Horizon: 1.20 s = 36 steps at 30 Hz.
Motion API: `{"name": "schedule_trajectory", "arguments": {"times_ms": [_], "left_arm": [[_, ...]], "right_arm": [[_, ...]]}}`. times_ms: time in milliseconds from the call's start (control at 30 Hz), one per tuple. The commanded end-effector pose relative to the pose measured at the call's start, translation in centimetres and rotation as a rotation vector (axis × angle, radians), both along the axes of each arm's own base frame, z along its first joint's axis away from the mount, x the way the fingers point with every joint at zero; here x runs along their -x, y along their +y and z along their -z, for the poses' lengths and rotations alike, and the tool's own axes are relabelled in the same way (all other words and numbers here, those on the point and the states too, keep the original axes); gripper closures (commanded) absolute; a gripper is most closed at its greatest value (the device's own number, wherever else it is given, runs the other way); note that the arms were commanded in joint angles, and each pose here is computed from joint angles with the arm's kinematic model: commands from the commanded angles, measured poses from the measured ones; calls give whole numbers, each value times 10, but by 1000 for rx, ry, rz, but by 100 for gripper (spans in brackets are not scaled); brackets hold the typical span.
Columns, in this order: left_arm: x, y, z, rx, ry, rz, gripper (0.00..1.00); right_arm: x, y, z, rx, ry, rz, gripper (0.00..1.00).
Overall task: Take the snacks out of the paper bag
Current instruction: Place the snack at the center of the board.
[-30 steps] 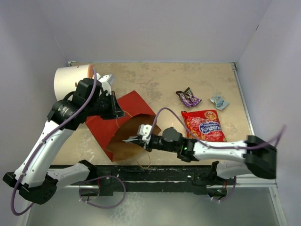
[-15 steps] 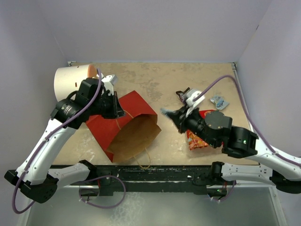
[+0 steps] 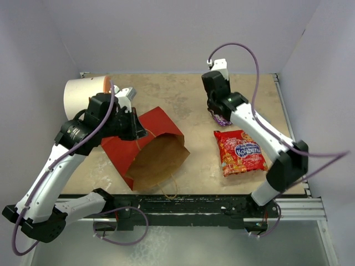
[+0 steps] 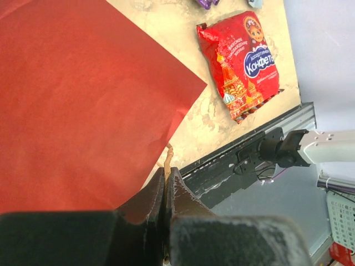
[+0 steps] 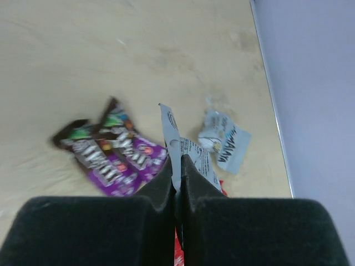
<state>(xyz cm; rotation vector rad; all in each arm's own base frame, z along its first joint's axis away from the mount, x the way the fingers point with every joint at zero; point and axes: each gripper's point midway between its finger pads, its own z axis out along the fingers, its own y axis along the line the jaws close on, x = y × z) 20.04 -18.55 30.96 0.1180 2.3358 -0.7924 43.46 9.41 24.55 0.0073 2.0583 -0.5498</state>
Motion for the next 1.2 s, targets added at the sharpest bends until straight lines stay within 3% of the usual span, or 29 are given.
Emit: {"name": "schedule_trajectory", "arguments": {"times_ms": [0, 400, 800, 1100, 1167], "left_arm": [[-6, -8, -14, 68, -36, -10, 100], [-8, -16, -4, 89, 9, -7, 100], [-11, -32, -2, 162, 50, 10, 100], [-16, -37, -8, 200, 49, -2, 100], [-16, -37, -10, 207, 40, -2, 100]], "right_arm": [[-18, -77, 35, 34, 110, 195, 100], [-47, -183, 116, 53, 204, 356, 100], [-48, -191, 158, 50, 244, 357, 100], [-44, -180, 166, -24, 249, 320, 67], [-39, -177, 154, -56, 240, 316, 54]]}}
